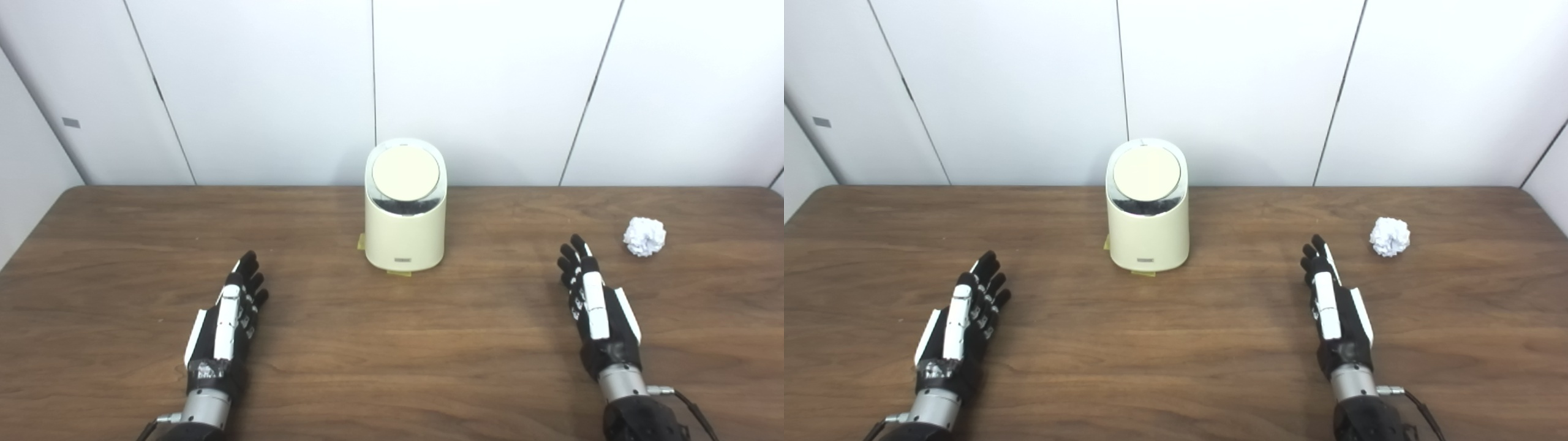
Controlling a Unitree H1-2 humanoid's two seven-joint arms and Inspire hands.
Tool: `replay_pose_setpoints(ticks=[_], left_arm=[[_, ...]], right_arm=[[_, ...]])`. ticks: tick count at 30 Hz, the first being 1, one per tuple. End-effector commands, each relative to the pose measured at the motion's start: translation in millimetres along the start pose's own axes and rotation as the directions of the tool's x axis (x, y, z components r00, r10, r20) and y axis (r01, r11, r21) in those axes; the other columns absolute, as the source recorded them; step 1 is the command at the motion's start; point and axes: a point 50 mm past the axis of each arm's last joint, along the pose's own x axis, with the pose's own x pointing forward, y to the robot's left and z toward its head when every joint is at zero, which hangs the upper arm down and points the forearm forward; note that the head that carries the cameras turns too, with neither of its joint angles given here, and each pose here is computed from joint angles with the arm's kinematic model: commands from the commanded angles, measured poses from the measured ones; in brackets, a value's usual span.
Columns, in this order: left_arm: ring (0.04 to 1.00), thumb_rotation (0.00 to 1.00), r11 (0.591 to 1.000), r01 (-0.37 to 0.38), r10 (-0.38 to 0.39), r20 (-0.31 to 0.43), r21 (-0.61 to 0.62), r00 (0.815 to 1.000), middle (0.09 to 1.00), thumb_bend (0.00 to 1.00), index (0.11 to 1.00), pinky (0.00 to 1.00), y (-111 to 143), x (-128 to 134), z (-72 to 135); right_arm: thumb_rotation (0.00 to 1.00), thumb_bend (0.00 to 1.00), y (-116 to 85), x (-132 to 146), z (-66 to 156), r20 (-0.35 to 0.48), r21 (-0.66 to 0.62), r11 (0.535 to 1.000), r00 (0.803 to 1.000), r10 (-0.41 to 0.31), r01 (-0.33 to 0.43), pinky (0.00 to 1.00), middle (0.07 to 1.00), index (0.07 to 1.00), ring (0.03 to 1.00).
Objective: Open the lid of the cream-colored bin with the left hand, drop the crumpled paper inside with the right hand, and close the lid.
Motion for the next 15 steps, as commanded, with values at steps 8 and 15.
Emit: replay_pose_setpoints(ticks=[8,15], left_arm=[[1.0,0.9,1.0,0.013,-0.014,0.053,0.015,0.999,1.0,0.39,1.0,1.0,-0.6,6.0,8.6],[1.0,0.82,0.999,0.01,-0.013,0.057,0.048,0.998,1.0,0.42,1.0,1.0,-1.6,9.8,15.2]], right_arm=[[1.0,0.61,0.6,10.0,14.0,0.063,-0.017,1.0,0.998,0.012,-0.011,1.0,0.969,0.988,0.969],[1.0,0.6,1.6,11.6,13.7,0.062,-0.011,1.0,0.998,0.014,-0.013,1.0,0.97,0.989,0.973]])
